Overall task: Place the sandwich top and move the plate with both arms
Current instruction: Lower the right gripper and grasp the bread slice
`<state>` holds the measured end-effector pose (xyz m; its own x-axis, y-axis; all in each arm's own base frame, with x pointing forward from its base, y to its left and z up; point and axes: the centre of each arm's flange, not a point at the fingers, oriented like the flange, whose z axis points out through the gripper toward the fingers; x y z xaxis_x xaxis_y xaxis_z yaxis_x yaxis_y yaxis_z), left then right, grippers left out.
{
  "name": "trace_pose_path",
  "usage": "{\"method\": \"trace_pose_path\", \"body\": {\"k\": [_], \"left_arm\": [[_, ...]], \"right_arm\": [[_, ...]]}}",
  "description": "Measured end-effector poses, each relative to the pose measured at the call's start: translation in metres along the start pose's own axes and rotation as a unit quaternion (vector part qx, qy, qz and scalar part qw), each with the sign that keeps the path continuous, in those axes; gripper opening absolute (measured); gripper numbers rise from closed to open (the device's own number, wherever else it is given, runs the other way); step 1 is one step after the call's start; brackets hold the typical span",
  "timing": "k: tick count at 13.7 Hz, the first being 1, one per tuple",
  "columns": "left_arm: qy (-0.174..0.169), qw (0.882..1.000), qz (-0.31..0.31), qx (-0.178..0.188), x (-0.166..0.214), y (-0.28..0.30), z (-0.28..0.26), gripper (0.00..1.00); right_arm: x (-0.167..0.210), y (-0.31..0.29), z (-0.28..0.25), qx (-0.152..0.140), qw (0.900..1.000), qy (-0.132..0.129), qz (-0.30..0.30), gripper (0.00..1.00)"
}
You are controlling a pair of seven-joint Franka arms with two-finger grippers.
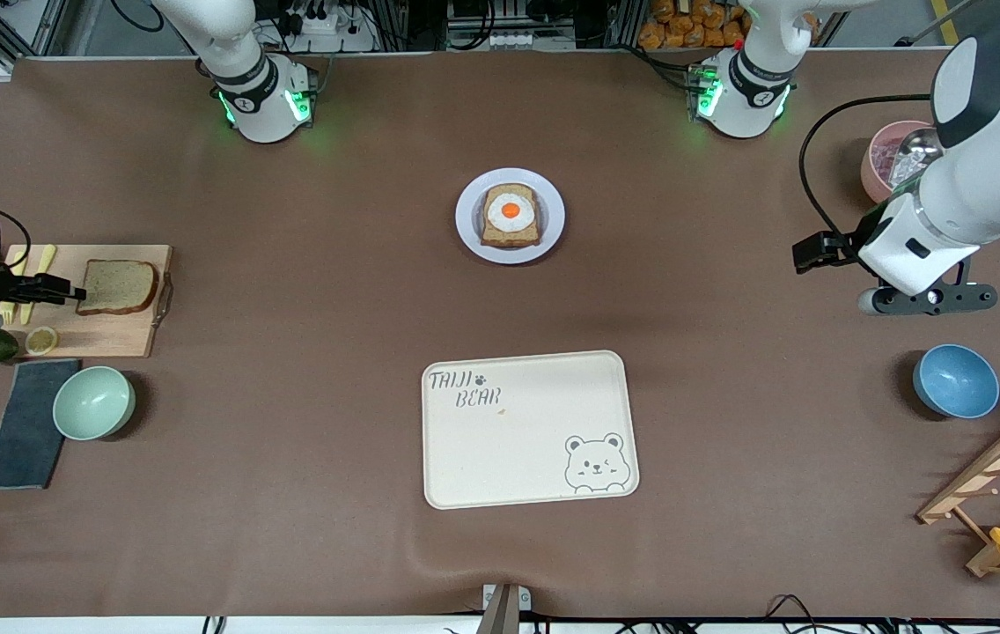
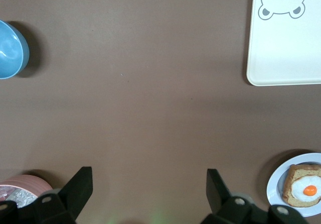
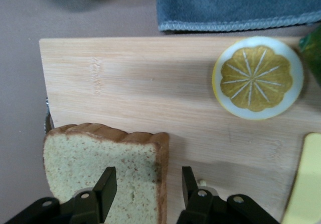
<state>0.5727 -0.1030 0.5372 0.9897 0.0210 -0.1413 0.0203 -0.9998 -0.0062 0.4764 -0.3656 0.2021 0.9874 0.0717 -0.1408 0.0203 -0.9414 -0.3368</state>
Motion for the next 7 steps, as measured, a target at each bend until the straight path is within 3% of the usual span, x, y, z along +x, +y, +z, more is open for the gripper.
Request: {"method": "trace_pose_path", "body": {"k": [3,4,7], "left_arm": [[0.0,1.0,0.0,0.0,0.0,0.0001,0.0,1.0],[0.0,1.0,0.0,0.0,0.0,0.0001,0.0,1.0],[0.0,1.0,0.0,0.0,0.0,0.0001,0.0,1.0]], "right_arm": [[-0.0038,0.0069,0.01,0.01,1.0,0.001,0.001,0.53],[-0.0042,0.0074,0.0104,0.011,1.0,0.002,0.002,0.47],[-0.007,0.0093,0.0114,0.016,1.0,0.004,0.007,0.13]]}}
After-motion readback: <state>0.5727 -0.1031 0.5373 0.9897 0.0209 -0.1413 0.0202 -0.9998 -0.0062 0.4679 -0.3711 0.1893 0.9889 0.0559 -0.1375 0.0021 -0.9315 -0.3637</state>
